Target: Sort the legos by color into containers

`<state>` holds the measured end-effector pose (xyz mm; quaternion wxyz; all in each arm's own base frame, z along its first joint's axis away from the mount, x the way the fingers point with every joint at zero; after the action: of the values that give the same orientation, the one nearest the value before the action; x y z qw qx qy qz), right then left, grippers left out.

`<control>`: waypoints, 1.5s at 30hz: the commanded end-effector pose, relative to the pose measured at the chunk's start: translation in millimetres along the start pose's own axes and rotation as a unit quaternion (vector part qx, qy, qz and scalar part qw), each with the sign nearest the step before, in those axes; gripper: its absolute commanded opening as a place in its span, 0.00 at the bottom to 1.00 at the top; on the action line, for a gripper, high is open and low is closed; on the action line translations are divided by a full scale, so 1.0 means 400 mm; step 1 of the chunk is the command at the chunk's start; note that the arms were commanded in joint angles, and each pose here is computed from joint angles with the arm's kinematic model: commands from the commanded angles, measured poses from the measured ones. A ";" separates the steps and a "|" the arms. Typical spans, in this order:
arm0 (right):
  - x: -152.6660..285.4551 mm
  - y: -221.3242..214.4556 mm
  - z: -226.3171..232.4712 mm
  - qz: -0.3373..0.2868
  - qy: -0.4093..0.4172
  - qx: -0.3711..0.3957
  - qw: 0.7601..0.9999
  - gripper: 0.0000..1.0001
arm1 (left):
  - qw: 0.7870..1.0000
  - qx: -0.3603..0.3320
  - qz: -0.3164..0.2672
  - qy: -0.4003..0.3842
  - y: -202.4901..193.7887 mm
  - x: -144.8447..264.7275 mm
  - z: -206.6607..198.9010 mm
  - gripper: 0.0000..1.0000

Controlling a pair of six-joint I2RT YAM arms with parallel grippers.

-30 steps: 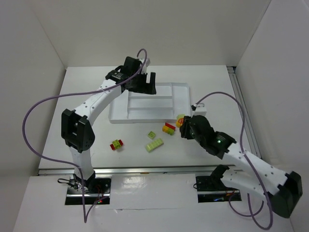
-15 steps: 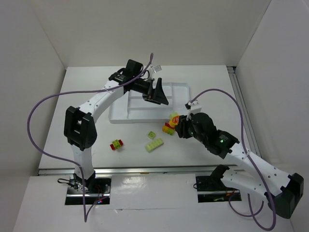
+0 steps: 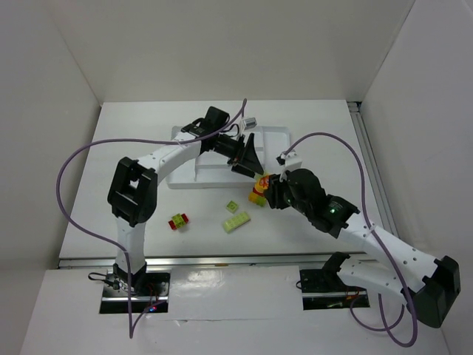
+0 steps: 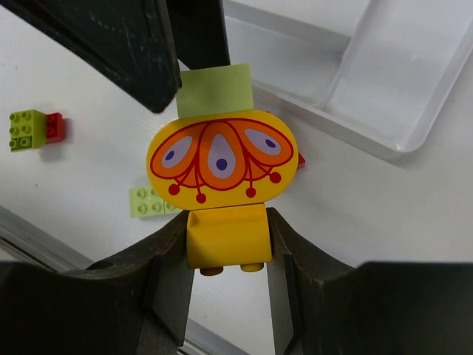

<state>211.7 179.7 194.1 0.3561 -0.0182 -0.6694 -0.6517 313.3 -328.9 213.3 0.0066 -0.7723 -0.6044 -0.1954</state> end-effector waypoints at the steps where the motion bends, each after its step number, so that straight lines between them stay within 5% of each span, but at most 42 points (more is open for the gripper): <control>1: 0.001 0.086 0.029 -0.048 0.023 0.007 0.999 0.22 | 0.999 -0.010 0.008 -0.030 0.010 -0.013 -0.016 0.98; 5: 0.001 0.087 0.025 -0.049 0.018 0.011 0.999 0.23 | 0.999 -0.012 0.015 -0.040 0.004 -0.020 -0.027 0.90; 6: -0.002 0.083 0.025 -0.050 0.018 0.011 0.999 0.23 | 0.999 -0.017 0.017 -0.047 0.004 -0.019 -0.032 0.73; 10: -0.003 0.094 0.029 -0.060 0.021 0.004 0.998 0.23 | 0.998 -0.012 0.023 -0.050 -0.008 -0.021 -0.021 0.52; 17: -0.018 0.072 0.033 -0.043 0.026 0.008 0.999 0.23 | 0.998 -0.021 0.022 -0.056 -0.005 -0.017 -0.036 0.51; 21: -0.023 0.069 0.030 -0.040 0.021 0.008 0.999 0.23 | 0.998 -0.017 0.029 -0.061 -0.008 -0.026 -0.040 0.65; 25: -0.027 0.063 0.026 -0.040 0.016 0.008 0.999 0.23 | 0.997 -0.019 0.033 -0.062 -0.008 -0.037 -0.042 0.51; 31: -0.031 0.059 0.023 -0.041 0.011 0.003 0.999 0.23 | 0.998 -0.015 0.030 -0.058 -0.001 -0.040 -0.038 0.01; 45: -0.012 0.041 -0.005 -0.043 -0.016 -0.006 0.999 0.23 | 0.996 0.010 -0.085 -0.004 0.122 0.120 -0.002 0.00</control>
<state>222.1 183.6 197.5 0.3367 -0.0093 -0.6768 -0.6547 350.7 -307.1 218.6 0.0202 -0.7401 -0.6494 -0.1733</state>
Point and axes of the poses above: each gripper's point midway between its finger pads, its own x axis back along the fingers, its own z axis along the line the jaws close on, y = z × x, the point moved 3 cm from there along x, back along the fingers, and after that the axes turned 6 degrees about x, right-handed, at the moved point
